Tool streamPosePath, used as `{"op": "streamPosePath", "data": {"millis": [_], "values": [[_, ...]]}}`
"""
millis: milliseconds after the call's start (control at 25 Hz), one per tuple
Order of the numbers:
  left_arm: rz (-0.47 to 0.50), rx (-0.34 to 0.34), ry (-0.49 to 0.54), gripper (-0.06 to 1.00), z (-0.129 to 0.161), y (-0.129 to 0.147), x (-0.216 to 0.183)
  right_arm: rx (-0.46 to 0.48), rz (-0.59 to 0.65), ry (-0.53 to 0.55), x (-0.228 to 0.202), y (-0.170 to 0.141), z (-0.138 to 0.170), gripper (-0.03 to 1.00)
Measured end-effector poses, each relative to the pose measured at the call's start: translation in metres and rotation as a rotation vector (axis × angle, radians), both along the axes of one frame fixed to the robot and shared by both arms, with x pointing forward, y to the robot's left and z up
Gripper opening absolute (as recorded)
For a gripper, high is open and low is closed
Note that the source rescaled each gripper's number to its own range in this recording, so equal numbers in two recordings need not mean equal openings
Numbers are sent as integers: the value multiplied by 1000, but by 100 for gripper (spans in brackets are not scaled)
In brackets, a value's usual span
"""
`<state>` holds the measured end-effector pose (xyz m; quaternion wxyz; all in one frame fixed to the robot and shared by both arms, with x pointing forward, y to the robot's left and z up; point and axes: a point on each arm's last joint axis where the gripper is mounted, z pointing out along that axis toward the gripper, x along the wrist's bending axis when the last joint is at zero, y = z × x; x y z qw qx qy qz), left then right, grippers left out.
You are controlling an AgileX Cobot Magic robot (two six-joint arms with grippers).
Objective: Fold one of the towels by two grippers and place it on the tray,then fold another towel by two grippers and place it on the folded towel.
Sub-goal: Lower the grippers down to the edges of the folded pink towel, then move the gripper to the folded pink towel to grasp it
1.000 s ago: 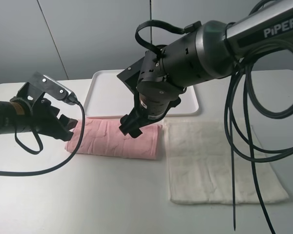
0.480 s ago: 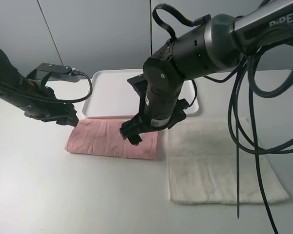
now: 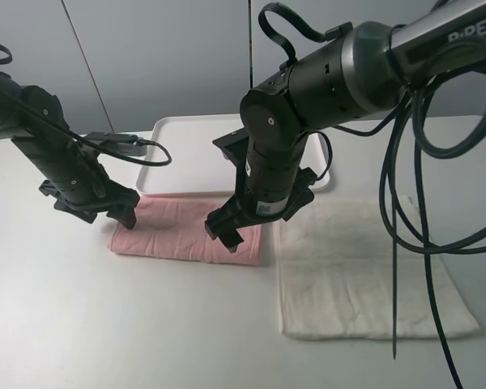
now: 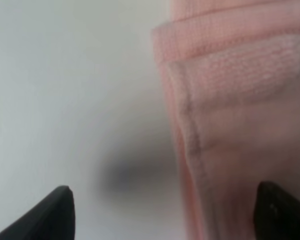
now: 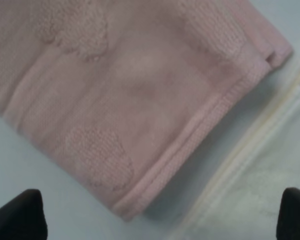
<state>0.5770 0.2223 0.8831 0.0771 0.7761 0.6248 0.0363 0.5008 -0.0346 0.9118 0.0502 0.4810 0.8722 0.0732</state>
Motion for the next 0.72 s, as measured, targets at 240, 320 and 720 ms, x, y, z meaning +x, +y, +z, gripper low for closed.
{"op": "streamPosePath", "data": {"millis": [240, 320, 720], "values": [[13, 24, 23, 93, -8, 2, 1, -3, 4, 1, 0, 0, 0, 99], [7, 29, 15, 93, -7, 2, 2, -4, 5, 3, 0, 0, 0, 99], [12, 31, 12, 93, -6, 2, 3, -5, 7, 3, 0, -1, 0, 99]]}}
